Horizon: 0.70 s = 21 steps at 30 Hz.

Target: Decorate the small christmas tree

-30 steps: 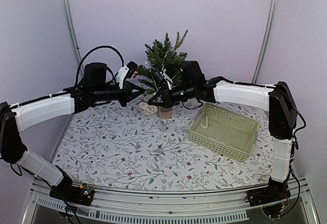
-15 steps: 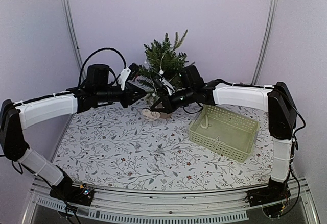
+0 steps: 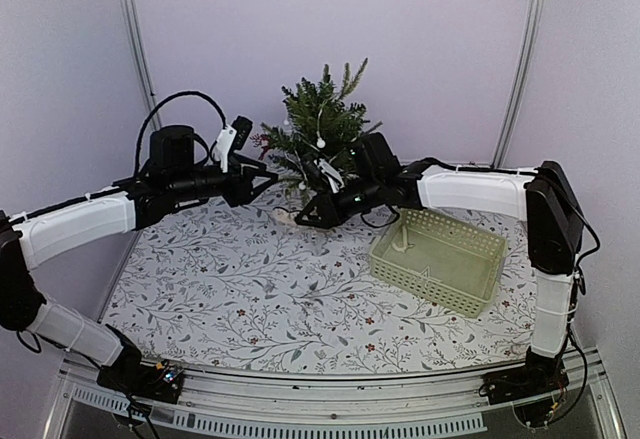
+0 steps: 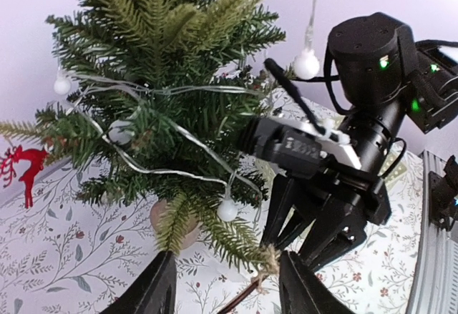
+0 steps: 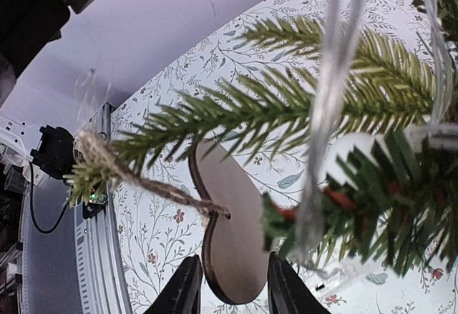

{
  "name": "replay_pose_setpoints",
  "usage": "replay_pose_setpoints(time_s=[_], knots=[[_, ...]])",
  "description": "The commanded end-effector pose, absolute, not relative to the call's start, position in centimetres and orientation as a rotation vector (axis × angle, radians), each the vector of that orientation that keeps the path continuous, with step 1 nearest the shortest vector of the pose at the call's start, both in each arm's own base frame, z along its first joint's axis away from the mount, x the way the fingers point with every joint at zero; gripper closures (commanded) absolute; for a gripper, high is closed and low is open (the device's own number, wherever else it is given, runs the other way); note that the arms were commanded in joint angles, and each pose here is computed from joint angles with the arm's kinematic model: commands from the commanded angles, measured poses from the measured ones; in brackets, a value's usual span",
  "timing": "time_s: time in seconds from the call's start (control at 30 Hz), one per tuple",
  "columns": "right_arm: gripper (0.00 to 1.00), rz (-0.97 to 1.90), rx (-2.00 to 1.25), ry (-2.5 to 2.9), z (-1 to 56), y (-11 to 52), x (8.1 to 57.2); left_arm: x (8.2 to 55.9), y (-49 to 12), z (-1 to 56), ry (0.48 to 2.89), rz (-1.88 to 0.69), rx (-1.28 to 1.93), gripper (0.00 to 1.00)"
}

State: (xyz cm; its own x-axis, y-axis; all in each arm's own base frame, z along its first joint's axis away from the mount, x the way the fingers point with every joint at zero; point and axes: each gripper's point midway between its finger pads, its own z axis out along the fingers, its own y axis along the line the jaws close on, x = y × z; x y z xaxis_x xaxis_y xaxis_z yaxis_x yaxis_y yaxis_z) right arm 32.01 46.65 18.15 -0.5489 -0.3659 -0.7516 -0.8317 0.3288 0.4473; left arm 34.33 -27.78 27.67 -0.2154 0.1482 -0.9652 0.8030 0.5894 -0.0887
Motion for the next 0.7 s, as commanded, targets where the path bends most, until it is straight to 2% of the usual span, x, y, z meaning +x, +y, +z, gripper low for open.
replay_pose_setpoints(time_s=[0.0,0.17,0.4,0.67], knots=[[0.59,1.129,-1.033,1.993,21.7,45.8,31.5,34.6,-26.0,28.4,1.7,-0.737,0.686,0.48],[0.49,1.107,-1.011,1.969,23.3,44.7,31.1,34.3,-24.5,28.3,1.706,-0.748,0.598,0.45],[0.48,1.19,-0.81,2.015,24.8,38.8,32.3,33.7,-23.0,27.9,1.71,-0.755,0.505,0.44],[0.49,1.185,-0.452,2.047,25.1,30.3,37.8,34.1,-22.3,27.7,1.723,-0.744,0.446,0.45]])
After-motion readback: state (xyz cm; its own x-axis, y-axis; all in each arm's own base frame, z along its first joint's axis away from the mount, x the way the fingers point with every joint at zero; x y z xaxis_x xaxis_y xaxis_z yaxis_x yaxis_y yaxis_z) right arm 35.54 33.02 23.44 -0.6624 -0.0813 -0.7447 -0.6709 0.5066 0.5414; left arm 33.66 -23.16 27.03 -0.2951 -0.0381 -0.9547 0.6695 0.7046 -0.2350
